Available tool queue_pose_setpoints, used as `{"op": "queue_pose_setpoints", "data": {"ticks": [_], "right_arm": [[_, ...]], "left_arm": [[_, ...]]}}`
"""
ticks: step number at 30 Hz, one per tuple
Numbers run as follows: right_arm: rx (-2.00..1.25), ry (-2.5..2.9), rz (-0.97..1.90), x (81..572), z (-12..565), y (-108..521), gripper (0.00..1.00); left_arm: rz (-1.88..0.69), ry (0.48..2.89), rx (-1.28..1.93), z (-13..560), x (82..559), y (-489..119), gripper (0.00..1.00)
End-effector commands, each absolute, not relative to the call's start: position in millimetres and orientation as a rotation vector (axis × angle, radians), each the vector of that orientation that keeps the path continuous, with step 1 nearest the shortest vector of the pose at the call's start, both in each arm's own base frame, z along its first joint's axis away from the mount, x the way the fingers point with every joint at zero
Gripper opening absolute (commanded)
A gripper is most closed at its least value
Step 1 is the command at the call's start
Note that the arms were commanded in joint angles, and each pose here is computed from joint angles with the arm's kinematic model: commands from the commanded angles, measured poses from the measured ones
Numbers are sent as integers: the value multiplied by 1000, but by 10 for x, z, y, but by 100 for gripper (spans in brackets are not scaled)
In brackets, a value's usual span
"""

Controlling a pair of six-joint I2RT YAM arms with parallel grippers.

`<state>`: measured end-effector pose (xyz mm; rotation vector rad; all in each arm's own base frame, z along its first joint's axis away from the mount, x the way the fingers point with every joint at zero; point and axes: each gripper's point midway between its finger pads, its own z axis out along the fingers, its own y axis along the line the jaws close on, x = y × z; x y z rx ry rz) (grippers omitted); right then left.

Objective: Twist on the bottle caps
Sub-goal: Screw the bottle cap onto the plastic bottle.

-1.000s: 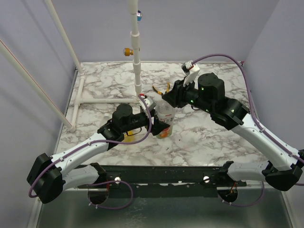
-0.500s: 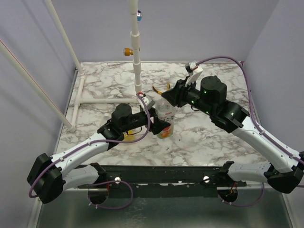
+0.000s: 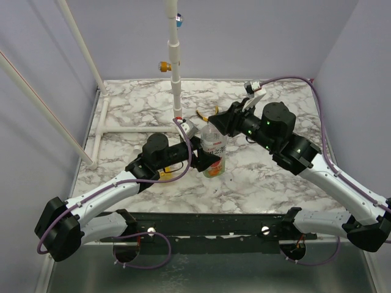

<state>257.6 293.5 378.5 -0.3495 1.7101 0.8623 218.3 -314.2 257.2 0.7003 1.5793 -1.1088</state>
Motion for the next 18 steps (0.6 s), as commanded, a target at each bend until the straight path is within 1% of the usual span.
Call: {"op": "queue_pose_setpoints", "data": {"ticks": [1, 12, 18], "right_arm": [[-342, 1867, 799, 2535, 3336, 2867, 28], [-282, 1871, 903, 2501, 3194, 2974, 25], [-234, 1882, 872, 2540, 3162, 2911, 23]], "left_arm": [[-1102, 1303, 586, 3450, 2315, -3071, 0], [-1111, 1264, 531, 3616, 2416, -3104, 0], [-1076, 1263, 498, 3637, 2494, -3072, 0]]}}
